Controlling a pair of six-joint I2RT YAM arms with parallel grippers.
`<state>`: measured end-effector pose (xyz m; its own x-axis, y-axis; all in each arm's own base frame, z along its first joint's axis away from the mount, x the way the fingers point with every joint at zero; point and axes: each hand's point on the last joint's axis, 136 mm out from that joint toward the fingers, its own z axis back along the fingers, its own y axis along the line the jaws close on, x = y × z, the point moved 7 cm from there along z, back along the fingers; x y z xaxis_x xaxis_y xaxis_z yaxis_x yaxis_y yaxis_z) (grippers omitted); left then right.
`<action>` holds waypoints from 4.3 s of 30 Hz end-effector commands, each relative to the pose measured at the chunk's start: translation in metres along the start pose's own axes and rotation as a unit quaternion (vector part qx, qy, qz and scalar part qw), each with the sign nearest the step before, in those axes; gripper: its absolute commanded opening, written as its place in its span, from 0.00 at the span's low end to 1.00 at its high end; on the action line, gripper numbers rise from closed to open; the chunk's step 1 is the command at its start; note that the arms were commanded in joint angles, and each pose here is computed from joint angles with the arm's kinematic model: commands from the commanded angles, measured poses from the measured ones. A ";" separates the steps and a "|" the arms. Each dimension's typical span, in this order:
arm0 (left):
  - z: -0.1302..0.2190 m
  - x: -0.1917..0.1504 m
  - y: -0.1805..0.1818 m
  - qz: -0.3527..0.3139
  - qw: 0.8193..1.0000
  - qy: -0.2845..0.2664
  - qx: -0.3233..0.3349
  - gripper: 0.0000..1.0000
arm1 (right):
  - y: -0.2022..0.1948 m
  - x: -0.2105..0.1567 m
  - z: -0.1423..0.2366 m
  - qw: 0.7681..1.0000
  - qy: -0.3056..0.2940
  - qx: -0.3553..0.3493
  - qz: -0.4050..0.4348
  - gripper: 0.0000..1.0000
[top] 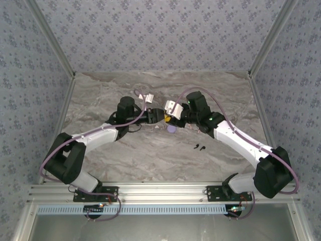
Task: Insert the wireless bluetooth earbuds into the charging case
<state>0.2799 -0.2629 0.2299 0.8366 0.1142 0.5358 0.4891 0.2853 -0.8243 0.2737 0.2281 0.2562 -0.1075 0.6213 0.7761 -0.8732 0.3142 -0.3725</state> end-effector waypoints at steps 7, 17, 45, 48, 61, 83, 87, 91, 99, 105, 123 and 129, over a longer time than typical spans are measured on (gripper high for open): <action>-0.005 0.009 -0.017 -0.024 0.999 -0.001 -0.038 0.33 | -0.007 -0.002 -0.001 1.000 0.010 -0.023 -0.017 0.45; 0.006 0.016 -0.030 -0.082 0.995 -0.040 -0.033 0.19 | -0.013 0.002 0.031 0.997 -0.029 -0.029 -0.066 0.77; 0.022 -0.005 -0.097 -0.500 0.862 -0.078 -0.021 0.00 | -0.015 0.033 0.104 0.981 -0.160 -0.027 -0.109 0.69; 0.022 -0.005 -0.097 -0.503 0.861 -0.076 -0.021 0.00 | -0.017 0.034 0.098 0.981 -0.159 -0.012 -0.111 0.68; 0.023 -0.006 -0.100 -0.507 0.858 -0.076 -0.024 0.00 | -0.026 0.035 0.079 0.983 -0.143 -0.012 -0.117 0.68; 0.021 -0.007 -0.097 -0.522 0.850 -0.076 -0.018 0.00 | -0.037 0.037 0.068 0.983 -0.125 -0.001 -0.132 0.68; 0.021 -0.007 -0.096 -0.522 0.849 -0.076 -0.015 0.00 | -0.037 0.039 0.070 0.983 -0.128 0.003 -0.131 0.69; 0.022 -0.007 -0.095 -0.522 0.850 -0.077 -0.009 0.00 | -0.036 0.042 0.083 0.981 -0.140 -0.001 -0.134 0.70; 0.027 -0.013 -0.091 -0.520 0.851 -0.080 0.002 0.00 | -0.042 0.014 0.120 0.953 -0.058 -0.114 -0.275 1.00; 0.036 -0.018 -0.088 -0.515 0.853 -0.080 0.019 0.00 | -0.032 -0.042 0.121 0.876 0.040 -0.136 -0.461 1.00; 0.044 -0.020 -0.082 -0.507 0.856 -0.087 0.054 0.00 | 0.045 -0.189 0.084 0.597 0.273 -0.293 -0.695 0.67; 0.046 -0.019 -0.083 -0.504 0.857 -0.089 0.057 0.00 | 0.051 -0.200 0.071 0.587 0.304 -0.299 -0.689 0.57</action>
<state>0.2166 -0.2477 0.2873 -0.0244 -0.1205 0.9924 0.9085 0.4116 0.0723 0.2196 0.0740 0.1264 0.8679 -0.4034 0.2900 0.3583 0.9126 0.1969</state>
